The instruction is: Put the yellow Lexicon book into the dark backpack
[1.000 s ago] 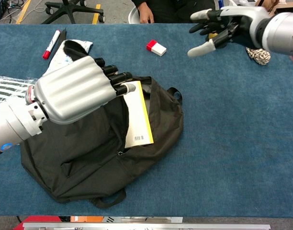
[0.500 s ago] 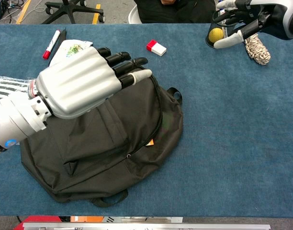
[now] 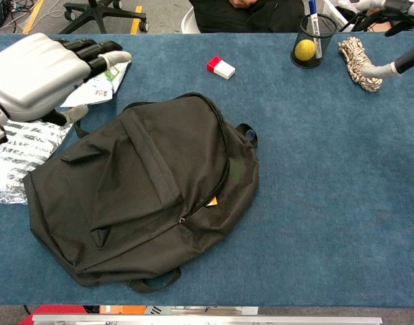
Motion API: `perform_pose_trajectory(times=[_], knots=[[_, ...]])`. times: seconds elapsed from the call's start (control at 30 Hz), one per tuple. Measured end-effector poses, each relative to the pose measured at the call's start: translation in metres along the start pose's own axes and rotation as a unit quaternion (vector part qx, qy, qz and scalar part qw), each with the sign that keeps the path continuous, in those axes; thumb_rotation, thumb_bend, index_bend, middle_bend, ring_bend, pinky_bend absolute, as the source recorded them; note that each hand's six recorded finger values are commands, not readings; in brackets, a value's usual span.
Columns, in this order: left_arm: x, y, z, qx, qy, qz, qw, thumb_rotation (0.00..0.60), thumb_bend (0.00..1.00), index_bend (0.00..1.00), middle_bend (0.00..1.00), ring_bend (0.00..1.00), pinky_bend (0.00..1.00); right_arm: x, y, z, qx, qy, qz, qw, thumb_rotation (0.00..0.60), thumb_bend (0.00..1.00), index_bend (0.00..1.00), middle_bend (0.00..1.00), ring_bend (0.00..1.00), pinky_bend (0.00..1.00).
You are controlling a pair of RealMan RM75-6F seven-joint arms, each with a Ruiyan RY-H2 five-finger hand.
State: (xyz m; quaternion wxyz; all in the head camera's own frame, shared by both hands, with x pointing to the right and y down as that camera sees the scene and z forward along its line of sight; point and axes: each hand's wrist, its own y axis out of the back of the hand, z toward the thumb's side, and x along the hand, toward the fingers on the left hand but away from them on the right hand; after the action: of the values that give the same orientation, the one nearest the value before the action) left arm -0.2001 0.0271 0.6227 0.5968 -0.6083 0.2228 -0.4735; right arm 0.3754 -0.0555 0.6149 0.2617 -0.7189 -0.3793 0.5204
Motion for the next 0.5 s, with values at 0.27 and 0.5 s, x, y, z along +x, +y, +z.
perform_pose_trajectory(times=[0.27,0.5], knots=[[-0.026,-0.027,-0.072,-0.099,0.092,-0.034,0.9902,0.600,0.33,0.09,0.08,0.14,0.32,0.030,0.002,-0.040,0.095,-0.009,-0.048,0.9943,0.600,0.22,0.07,0.20,0.07,0.15],[-0.076,-0.056,-0.136,-0.166,0.187,-0.054,0.9666,0.600,0.33,0.11,0.10,0.15,0.32,0.063,0.003,-0.079,0.143,-0.042,-0.088,0.9850,0.600,0.22,0.08,0.21,0.08,0.15]])
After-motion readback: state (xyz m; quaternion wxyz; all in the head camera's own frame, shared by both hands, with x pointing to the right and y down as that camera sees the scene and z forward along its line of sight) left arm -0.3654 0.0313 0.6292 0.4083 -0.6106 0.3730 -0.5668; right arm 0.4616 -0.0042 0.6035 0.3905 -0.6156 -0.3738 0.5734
